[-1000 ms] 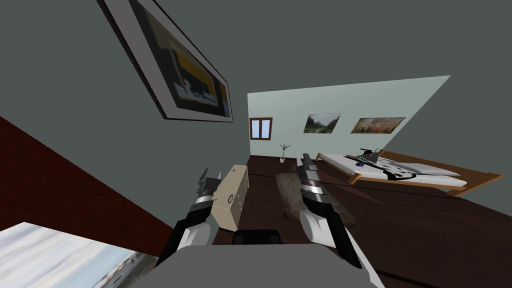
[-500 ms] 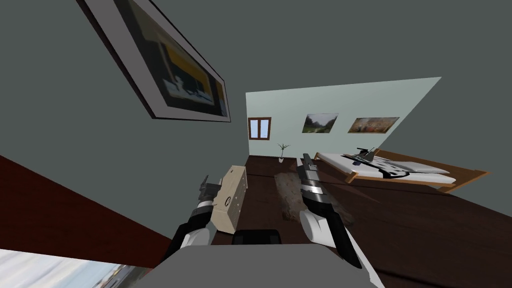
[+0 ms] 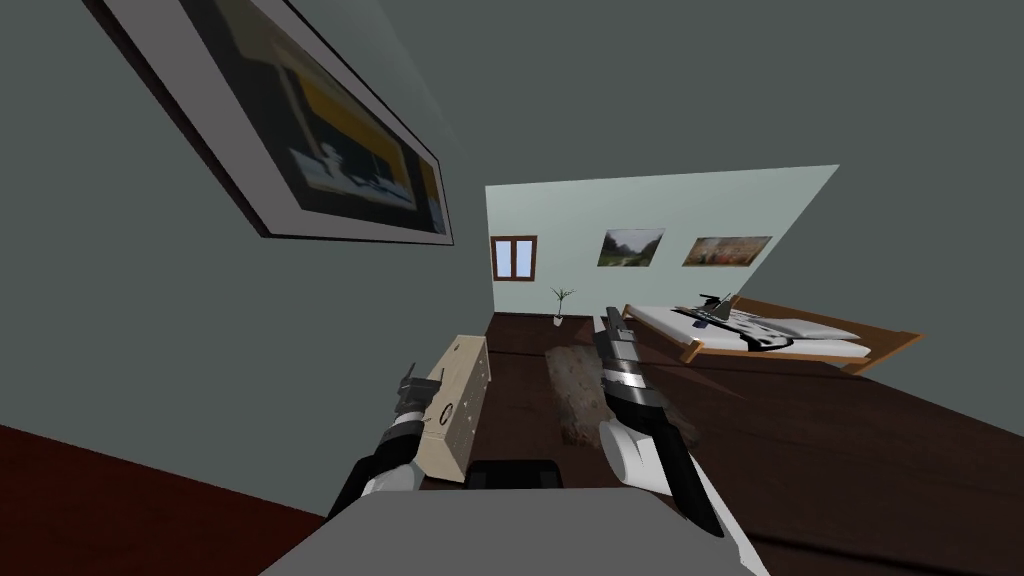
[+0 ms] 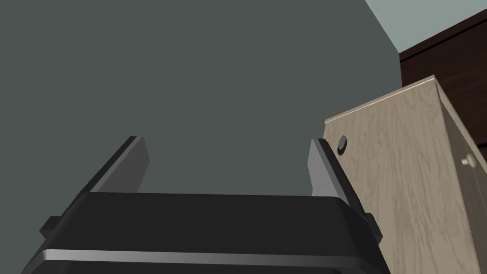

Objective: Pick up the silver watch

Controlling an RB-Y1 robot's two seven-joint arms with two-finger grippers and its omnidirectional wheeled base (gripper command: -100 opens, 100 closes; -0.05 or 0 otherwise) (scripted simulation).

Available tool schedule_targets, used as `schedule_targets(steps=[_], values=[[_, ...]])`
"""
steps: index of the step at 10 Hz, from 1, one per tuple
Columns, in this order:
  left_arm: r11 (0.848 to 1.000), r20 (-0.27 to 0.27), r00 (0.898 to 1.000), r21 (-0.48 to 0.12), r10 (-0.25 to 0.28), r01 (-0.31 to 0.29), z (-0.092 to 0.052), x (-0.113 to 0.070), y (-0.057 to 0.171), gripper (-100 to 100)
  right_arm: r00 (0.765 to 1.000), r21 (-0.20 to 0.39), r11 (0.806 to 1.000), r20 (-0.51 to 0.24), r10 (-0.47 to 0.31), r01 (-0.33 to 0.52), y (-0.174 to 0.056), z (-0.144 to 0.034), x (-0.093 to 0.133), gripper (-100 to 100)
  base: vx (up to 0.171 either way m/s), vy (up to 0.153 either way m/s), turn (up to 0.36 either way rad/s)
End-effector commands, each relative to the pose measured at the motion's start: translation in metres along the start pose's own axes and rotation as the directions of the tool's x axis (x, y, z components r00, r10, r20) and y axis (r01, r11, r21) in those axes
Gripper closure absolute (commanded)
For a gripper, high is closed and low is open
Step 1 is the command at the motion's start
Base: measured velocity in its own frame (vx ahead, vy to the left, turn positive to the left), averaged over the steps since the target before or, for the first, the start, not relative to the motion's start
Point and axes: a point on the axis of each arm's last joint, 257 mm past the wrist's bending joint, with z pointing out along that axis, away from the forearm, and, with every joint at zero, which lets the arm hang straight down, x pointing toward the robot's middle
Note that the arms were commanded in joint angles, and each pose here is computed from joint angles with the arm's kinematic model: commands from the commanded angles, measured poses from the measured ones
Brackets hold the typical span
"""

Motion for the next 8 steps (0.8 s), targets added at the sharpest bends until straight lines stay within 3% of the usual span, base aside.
schedule_targets(steps=[1,2,3,4,5,6,7,8], values=[[0.999,0.06,0.998,-0.034,-0.033,0.035,-0.007,-0.028,0.014,-100,1.0,0.0,1.0,0.0,0.0,0.0,0.0,0.0,0.0,0,0.068,-0.014,-0.051],[0.998,0.068,0.996,-0.033,-0.049,0.051,-0.007,-0.03,0.014,-100,1.0,0.0,1.0,0.0,0.0,0.0,0.0,0.0,0.0,0,0.055,-0.013,-0.038],[0.995,0.119,0.991,-0.06,-0.067,0.075,-0.015,-0.051,0.026,-100,1.0,0.0,1.0,0.0,0.0,0.0,0.0,0.0,0.0,0,0.063,-0.016,-0.063],[0.994,0.126,0.989,-0.057,-0.083,0.09,-0.015,-0.053,0.026,-100,1.0,0.0,1.0,0.0,0.0,0.0,0.0,0.0,0.0,0,0.05,-0.006,-0.021],[0.99,0.178,0.979,-0.08,-0.099,0.114,-0.023,-0.074,0.037,-100,1.0,0.0,1.0,0.0,0.0,0.0,0.0,0.0,0.0,0,0.055,-0.014,-0.051],[0.989,0.184,0.976,-0.077,-0.113,0.129,-0.024,-0.075,0.037,-100,1.0,0.0,1.0,0.0,0.0,0.0,0.0,0.0,0.0,0,0.05,-0.021,-0.034],[0.983,0.237,0.963,-0.096,-0.127,0.154,-0.034,-0.096,0.048,-100,1.0,0.0,1.0,0.0,0.0,0.0,0.0,0.0,0.0,0,0.064,-0.013,-0.052],[0.982,0.243,0.96,-0.093,-0.14,0.167,-0.034,-0.097,0.048,-100,1.0,0.0,1.0,0.0,0.0,0.0,0.0,0.0,0.0,0,0.061,-0.001,-0.024]])
